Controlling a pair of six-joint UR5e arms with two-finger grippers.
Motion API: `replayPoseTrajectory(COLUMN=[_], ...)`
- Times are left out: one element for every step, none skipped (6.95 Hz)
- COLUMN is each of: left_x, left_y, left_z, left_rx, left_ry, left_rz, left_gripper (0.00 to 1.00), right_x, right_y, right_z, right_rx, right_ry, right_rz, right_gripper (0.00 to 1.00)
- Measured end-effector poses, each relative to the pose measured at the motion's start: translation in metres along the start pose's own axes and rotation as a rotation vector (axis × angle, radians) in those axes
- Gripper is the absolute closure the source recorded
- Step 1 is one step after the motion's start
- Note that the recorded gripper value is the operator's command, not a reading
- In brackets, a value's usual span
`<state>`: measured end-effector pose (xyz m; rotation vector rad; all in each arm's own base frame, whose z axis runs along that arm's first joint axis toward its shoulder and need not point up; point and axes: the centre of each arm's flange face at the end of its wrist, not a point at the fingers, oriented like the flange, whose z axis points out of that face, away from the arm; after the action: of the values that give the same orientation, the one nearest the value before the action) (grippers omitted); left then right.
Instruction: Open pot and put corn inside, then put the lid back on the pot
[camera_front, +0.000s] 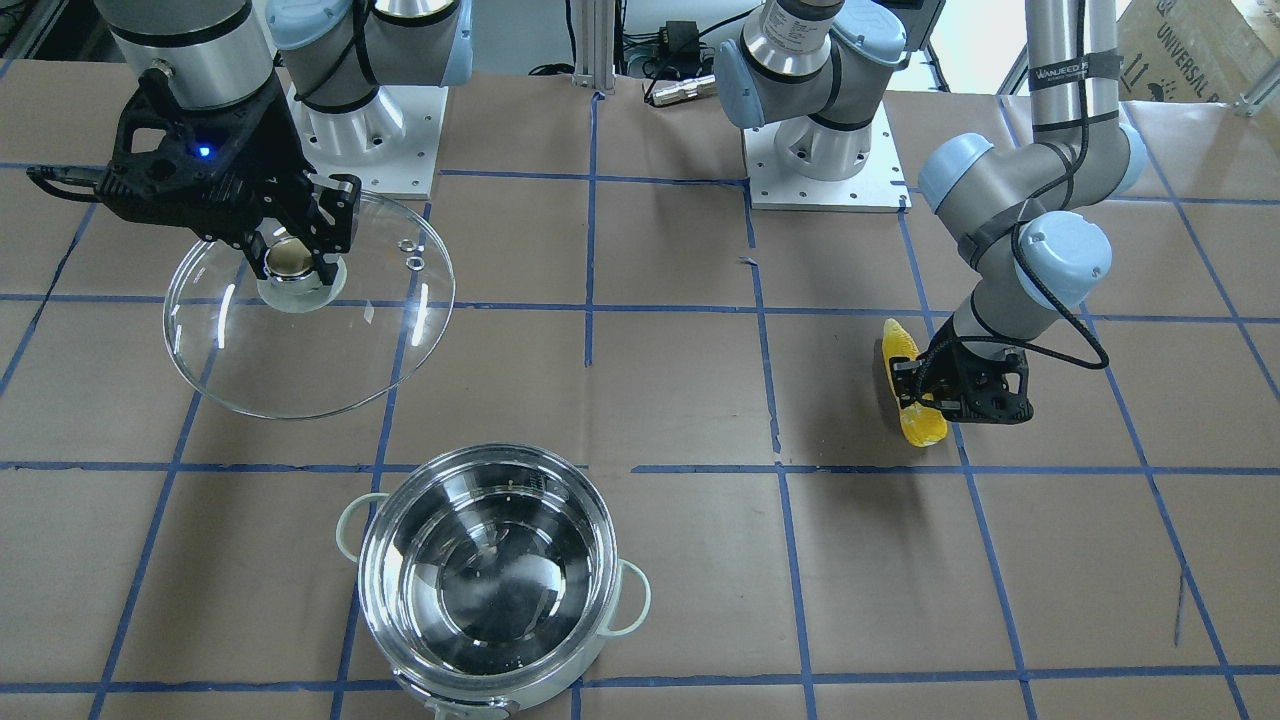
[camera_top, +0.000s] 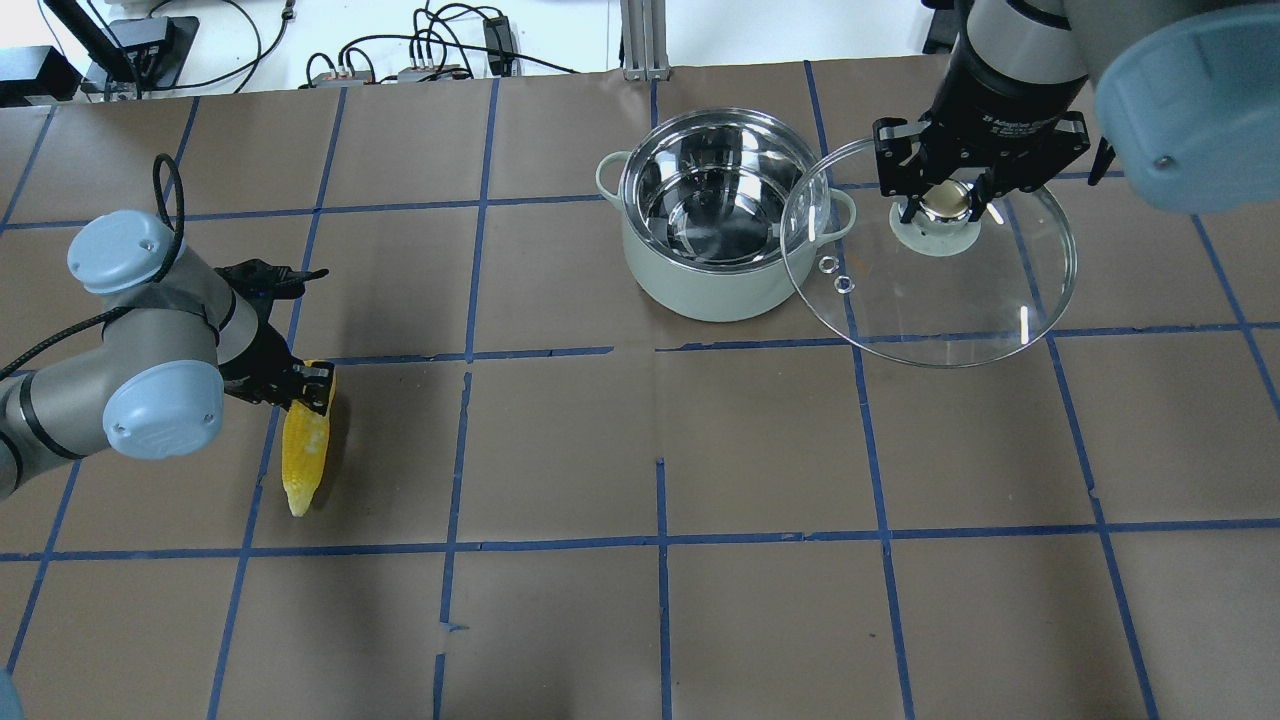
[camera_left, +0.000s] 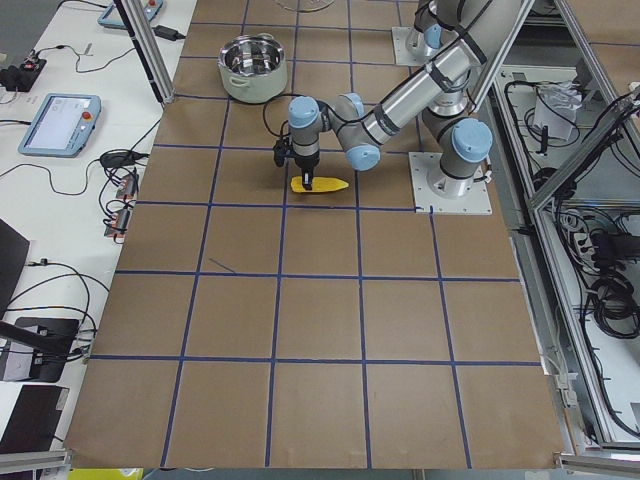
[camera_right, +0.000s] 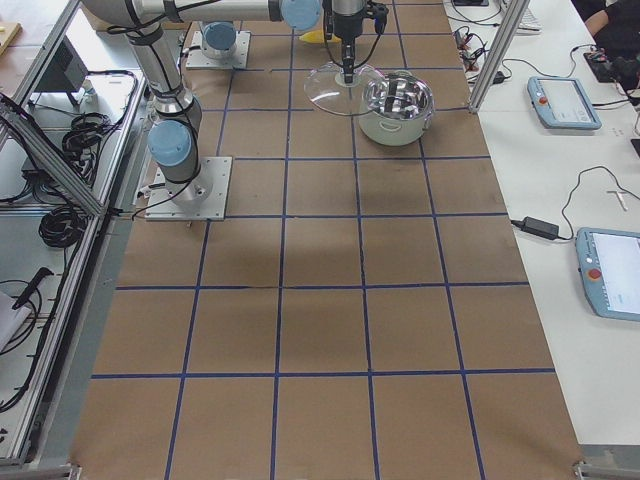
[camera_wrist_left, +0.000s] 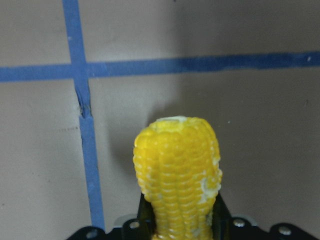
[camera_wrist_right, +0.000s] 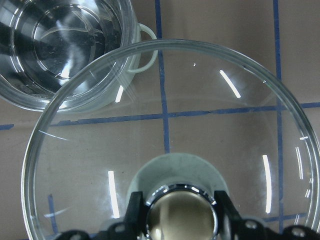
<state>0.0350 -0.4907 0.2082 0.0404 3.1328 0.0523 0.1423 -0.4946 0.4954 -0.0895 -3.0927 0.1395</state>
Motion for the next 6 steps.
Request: replayPoseTrajectory(left_x=[0.019, 0.048, 0.079, 0.113, 0.15, 0.187], left_y=[-0.013, -0.032, -0.054, -0.077, -0.1, -0.12], left_z=[-0.017, -0.041, -0.07, -0.1, -0.13, -0.154], left_rx=[0.013, 0.022, 0.023, 0.031, 0.058, 0.09], left_ry=[-0.004, -0.001, 0.014, 0.034, 0.051, 0.061], left_rz=[-0.022, -0.048, -0.077, -0.098, -0.1, -0.093], left_gripper=[0.84, 0.84, 0.84, 0.84, 0.84, 0.84], right_x=[0.007, 0.012, 0.014, 0.014, 0.013, 0.011], right_y=[-0.002, -0.003, -0.004, -0.005, -0.007, -0.008], right_z=[-0.001, -0.003, -0.005, -0.01, -0.02, -0.028], right_rx=[0.001, 0.004, 0.01, 0.021, 0.028, 0.027], right_ry=[0.003, 0.008, 0.01, 0.01, 0.008, 0.006], right_rz=[0.009, 0.016, 0.019, 0.019, 0.016, 0.014], right_gripper=[0.71, 0.71, 0.7, 0.71, 0.71, 0.71])
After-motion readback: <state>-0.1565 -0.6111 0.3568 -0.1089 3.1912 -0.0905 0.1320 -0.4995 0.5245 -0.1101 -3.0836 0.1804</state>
